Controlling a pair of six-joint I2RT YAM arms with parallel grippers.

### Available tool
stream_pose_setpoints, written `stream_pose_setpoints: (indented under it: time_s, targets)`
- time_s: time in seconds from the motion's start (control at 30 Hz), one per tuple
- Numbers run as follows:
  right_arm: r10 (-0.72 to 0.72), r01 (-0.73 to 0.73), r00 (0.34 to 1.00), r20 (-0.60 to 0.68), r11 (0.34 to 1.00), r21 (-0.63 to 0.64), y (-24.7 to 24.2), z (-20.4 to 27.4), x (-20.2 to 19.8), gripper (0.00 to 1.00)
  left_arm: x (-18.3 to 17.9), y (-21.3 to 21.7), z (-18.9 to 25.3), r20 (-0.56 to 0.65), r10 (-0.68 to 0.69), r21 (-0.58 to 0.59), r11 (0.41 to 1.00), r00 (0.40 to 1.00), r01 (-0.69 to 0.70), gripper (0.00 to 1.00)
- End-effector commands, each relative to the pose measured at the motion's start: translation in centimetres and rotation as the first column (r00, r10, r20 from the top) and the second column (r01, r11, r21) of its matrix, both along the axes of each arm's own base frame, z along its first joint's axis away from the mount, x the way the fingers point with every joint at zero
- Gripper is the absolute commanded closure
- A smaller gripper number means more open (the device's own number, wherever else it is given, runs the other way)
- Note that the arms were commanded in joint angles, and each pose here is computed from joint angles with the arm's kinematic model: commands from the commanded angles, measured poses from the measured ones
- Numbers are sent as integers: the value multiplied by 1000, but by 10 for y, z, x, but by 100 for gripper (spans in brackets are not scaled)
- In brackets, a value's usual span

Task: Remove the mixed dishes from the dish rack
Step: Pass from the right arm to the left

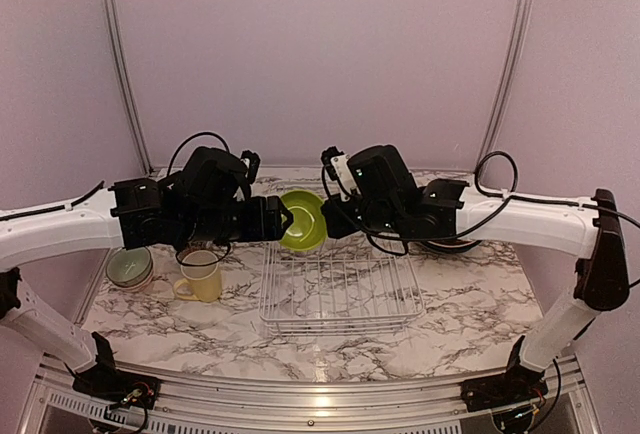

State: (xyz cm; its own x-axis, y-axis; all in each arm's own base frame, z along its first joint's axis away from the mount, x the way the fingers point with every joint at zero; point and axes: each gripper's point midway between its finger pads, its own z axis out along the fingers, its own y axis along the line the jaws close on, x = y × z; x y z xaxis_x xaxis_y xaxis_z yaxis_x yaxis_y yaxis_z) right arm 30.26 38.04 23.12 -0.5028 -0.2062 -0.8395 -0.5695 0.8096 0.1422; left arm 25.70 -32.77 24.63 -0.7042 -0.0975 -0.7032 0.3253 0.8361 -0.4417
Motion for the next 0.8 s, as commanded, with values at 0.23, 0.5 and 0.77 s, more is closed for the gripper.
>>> stream_pose_setpoints:
  time_s: [0.23,0.5,0.77]
  targets:
    - [-33,28,999,43,994,105,-11,33,-10,100,17,3,-18,58,97,256,961,994,-108,49]
    - [-36,29,998,57,994,109,-19,36,-14,100,22,-9,-19,52,81,279,956,995,-92,74]
    - [-16,8,998,57,990,138,-19,39,-20,97,22,-4,-18,51,101,285,952,994,-111,100]
